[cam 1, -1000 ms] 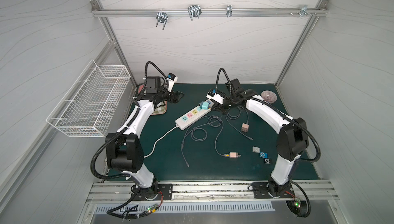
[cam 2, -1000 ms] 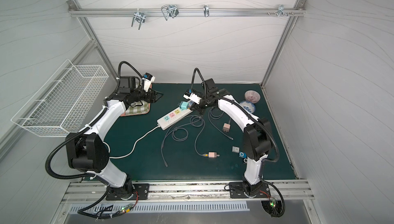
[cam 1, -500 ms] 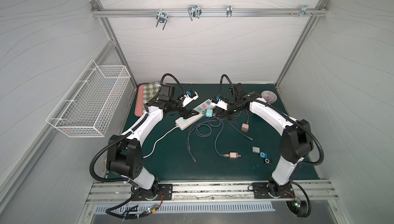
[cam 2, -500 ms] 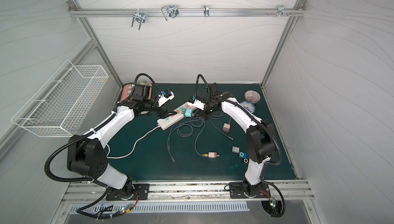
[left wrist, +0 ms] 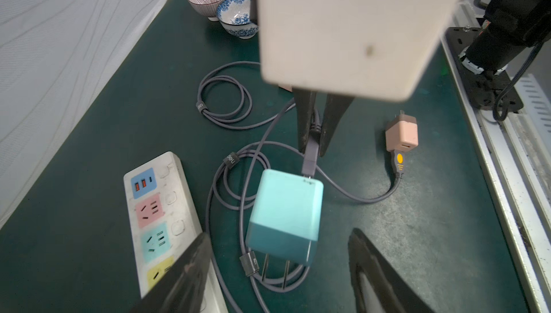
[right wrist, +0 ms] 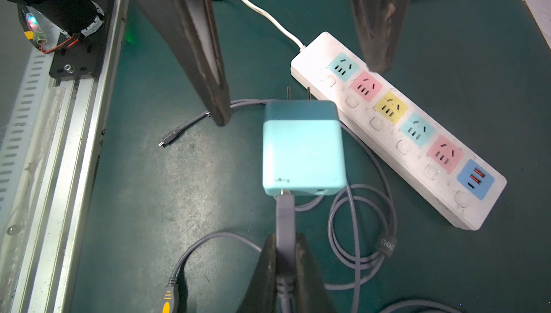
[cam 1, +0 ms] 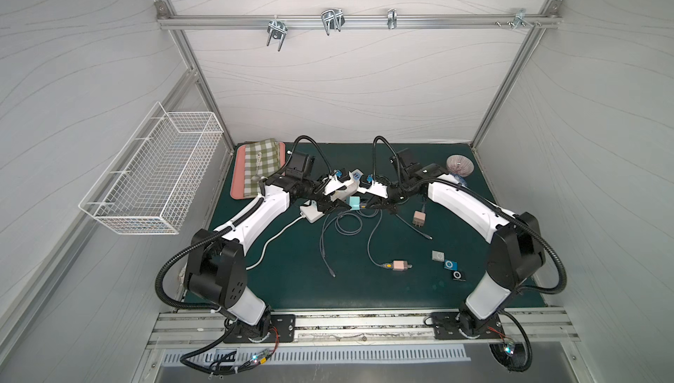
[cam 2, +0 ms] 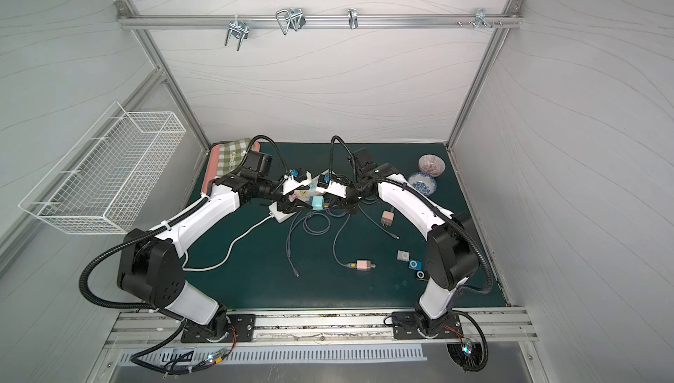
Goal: Charge mp3
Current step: Pick up the plug from the center of the board.
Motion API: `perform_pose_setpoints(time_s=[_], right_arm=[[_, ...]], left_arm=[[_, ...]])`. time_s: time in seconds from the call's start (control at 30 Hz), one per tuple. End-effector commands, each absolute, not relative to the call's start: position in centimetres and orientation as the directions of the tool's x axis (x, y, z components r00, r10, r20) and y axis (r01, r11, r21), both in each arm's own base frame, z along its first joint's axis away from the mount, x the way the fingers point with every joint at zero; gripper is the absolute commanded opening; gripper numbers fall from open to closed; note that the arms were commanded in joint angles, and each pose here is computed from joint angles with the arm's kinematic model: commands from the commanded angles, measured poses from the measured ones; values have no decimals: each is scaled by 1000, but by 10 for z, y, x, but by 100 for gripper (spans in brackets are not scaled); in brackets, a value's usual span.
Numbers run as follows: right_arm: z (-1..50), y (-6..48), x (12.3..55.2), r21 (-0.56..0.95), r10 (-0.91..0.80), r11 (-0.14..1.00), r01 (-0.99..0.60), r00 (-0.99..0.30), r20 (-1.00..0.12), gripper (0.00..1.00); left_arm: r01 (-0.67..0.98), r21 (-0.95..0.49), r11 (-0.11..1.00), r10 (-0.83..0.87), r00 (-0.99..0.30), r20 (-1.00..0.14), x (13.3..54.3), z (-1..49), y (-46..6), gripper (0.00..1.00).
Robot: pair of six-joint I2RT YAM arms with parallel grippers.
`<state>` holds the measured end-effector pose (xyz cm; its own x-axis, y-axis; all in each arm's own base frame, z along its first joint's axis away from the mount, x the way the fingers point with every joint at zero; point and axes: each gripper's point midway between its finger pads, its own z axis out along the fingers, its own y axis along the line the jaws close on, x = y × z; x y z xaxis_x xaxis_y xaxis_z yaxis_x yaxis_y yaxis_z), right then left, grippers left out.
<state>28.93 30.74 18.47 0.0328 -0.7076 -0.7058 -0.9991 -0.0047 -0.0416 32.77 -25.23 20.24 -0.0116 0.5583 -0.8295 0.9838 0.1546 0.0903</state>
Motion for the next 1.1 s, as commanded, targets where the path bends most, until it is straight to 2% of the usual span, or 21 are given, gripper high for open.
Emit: perform_pose_setpoints(time_s=[0.0,0.23,0.47,0.57,0.83,0.97,1.07], right_arm=[[202,308,282,-128,-674,-55,-990,131,-727,7],[207,308,277,-152,-651,-68,-986,159,-743,7],[209,311,275,-140,-628,-82,-987,160,-761,7],[210,313,275,-139,-624,-80,-987,159,-765,7],[211,317,277,-126,-606,-80,-989,149,-782,9],[213,317,284,-120,-600,-47,-992,125,-790,20],[219,314,297,-100,-593,24,-995,67,-803,46]], left_arm=[[989,93,113,528,20,-849,321,204,-260,66],[992,81,100,526,17,-850,320,195,-264,69],[989,106,101,518,39,-855,322,191,-272,67],[990,100,97,523,34,-852,321,187,-273,62],[988,122,91,520,58,-852,321,187,-274,34],[987,132,92,522,65,-850,322,188,-274,15],[981,149,121,515,66,-855,326,190,-273,12]])
